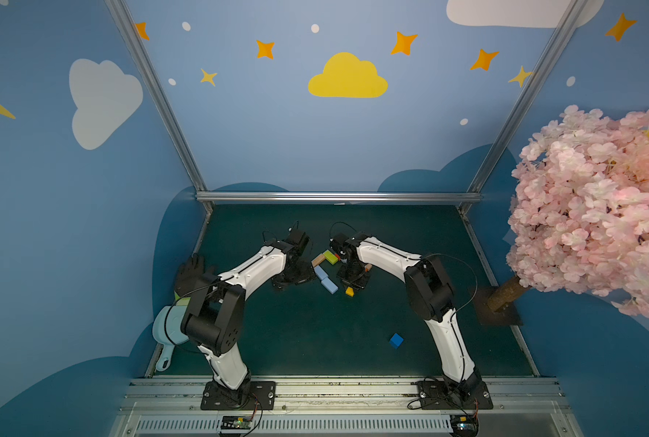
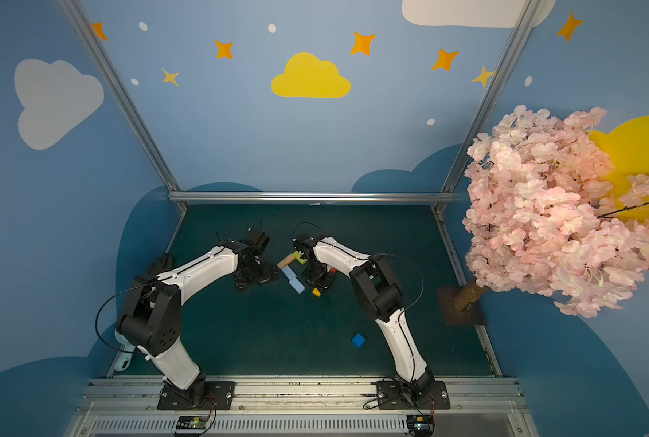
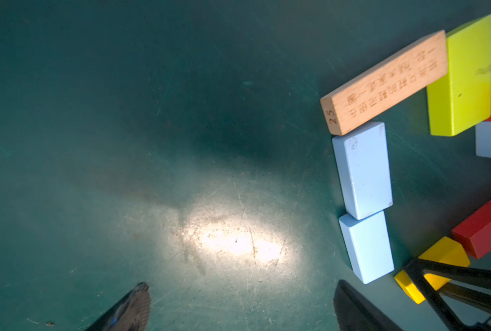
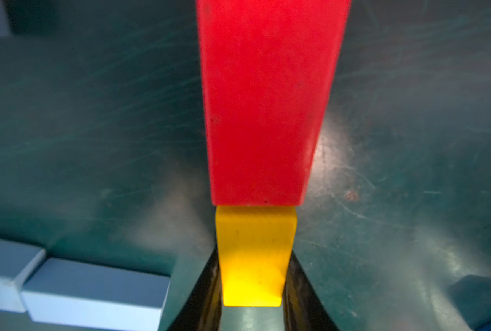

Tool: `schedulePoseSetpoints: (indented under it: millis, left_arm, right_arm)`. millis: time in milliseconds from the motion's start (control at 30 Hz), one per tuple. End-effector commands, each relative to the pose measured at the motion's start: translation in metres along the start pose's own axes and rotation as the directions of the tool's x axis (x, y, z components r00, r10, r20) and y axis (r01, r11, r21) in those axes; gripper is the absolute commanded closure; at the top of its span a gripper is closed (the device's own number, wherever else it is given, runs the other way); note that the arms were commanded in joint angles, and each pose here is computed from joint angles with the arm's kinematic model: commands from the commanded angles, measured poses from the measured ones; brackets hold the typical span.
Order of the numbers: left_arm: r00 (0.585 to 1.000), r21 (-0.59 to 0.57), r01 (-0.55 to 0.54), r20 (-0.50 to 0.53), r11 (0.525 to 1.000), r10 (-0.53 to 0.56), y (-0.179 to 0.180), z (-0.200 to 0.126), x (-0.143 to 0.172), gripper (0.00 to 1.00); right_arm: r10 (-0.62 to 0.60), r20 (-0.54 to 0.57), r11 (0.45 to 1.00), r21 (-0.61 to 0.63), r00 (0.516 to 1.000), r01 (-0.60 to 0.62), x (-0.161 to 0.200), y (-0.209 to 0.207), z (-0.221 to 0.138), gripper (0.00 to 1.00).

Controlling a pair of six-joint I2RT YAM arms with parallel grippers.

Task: Assemble a heart with building blocks
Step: Assemble the building block at the center of the board.

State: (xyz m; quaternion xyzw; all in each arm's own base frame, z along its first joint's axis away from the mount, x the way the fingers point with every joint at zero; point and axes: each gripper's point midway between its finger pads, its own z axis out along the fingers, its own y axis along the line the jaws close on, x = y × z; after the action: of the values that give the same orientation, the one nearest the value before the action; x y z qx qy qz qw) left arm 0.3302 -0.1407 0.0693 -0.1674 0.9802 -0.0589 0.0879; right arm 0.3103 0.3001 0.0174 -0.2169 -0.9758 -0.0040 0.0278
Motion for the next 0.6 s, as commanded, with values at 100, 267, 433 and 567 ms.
schedulePoseSetpoints:
  millis: [100,267,433,567]
  left_arm:
    - [1.000,-0.006,-0.014,0.012,1.000,0.014,0.0060,-0.0066,0.0005,0.00]
    - [1.000,-0.005,-0.013,0.011,1.000,0.013,0.0074,-0.0062,0.0015,0.00]
    - [1.000,-0.003,-0.011,0.011,1.000,0.011,0.0087,-0.0057,0.0019,0.00]
    - [1.000,-0.003,-0.009,0.009,1.000,0.009,0.0092,-0.0053,0.0031,0.00]
  right_arm:
    - [0.027,0.024,0.998,0.053,0.999,-0.028,-0.0081,-0.0096,0.0260,0.75]
    - [0.028,0.028,0.998,0.054,0.999,-0.029,-0.0092,-0.0095,0.0260,0.75]
    - [0.029,0.032,0.998,0.054,0.999,-0.030,-0.0099,-0.0091,0.0271,0.75]
    - [0.033,0.037,0.998,0.052,0.999,-0.035,-0.0120,-0.0088,0.0269,0.75]
